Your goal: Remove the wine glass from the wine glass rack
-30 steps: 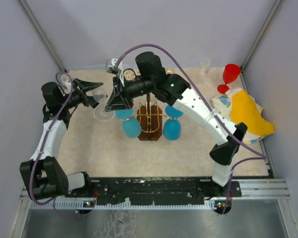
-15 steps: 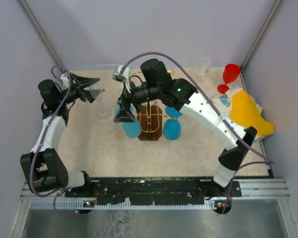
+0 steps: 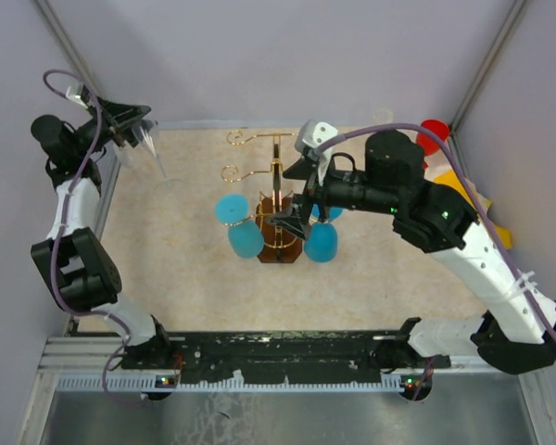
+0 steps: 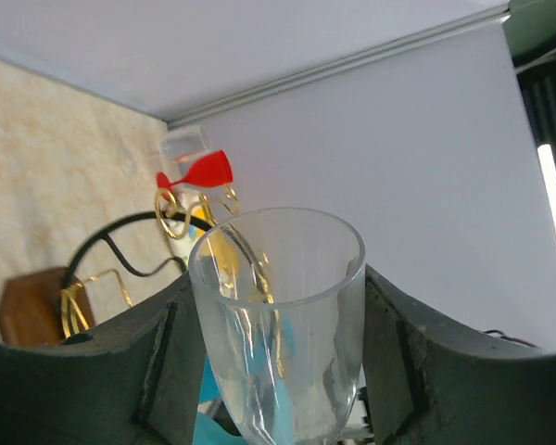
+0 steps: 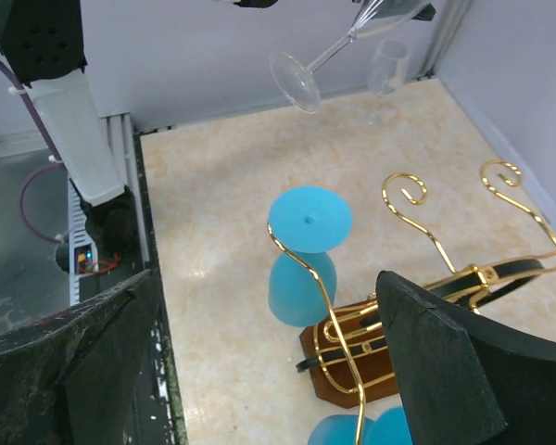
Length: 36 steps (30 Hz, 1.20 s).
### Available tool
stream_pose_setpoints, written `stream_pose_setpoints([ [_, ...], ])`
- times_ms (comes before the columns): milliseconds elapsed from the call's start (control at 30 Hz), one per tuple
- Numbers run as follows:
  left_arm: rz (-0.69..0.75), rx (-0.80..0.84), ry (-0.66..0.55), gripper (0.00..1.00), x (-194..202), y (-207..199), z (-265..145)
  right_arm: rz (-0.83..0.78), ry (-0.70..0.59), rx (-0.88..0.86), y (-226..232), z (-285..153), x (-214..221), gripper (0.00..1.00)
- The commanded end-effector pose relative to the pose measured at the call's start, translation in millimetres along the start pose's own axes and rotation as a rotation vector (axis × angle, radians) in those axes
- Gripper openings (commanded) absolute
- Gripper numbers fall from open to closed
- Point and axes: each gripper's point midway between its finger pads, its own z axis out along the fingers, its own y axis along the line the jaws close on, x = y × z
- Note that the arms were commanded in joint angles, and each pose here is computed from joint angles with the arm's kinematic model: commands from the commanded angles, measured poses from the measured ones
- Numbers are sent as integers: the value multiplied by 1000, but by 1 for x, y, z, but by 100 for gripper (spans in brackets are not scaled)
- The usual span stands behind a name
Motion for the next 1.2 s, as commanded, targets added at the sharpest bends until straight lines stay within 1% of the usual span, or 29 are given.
stream_pose_setpoints([
  [0,350,-27,11,0,-26,-23,9,-24,-42,90,-14,-11,-9,99],
  [133,562,-210,-75,6,-60,-7,19,-6,-19,119,-21,-6,5,99],
  [233,736,-325,-102,11,-64,11,32,11,-7,126,-26,1,16,99],
  [300,802,-399,-145,13,-69,25,36,26,-1,128,-30,6,22,99],
  [433,837,-481,-208,13,-70,64,41,48,8,129,-36,11,29,99],
  [533,908,-543,-216,14,-65,89,53,51,18,133,-41,10,35,99],
  [567,935,-554,-222,15,-63,95,57,53,24,137,-43,10,37,99],
  [600,960,-554,-243,18,-63,99,62,52,29,140,-45,9,39,99],
  [700,965,-566,-314,25,-68,115,62,49,54,158,-52,6,47,99],
  [733,963,-580,-332,25,-71,121,62,44,64,161,-53,6,50,99],
  [867,969,-633,-333,27,-77,149,76,44,93,179,-59,4,61,99],
  [967,1032,-650,-340,29,-78,160,88,51,110,190,-63,4,69,99],
  [1033,1067,-650,-368,35,-79,165,92,60,120,196,-66,3,75,99],
  [1067,1080,-644,-383,36,-80,167,94,64,124,198,-67,4,77,99],
  [1167,1104,-651,-400,37,-84,178,100,76,129,209,-71,2,83,99],
])
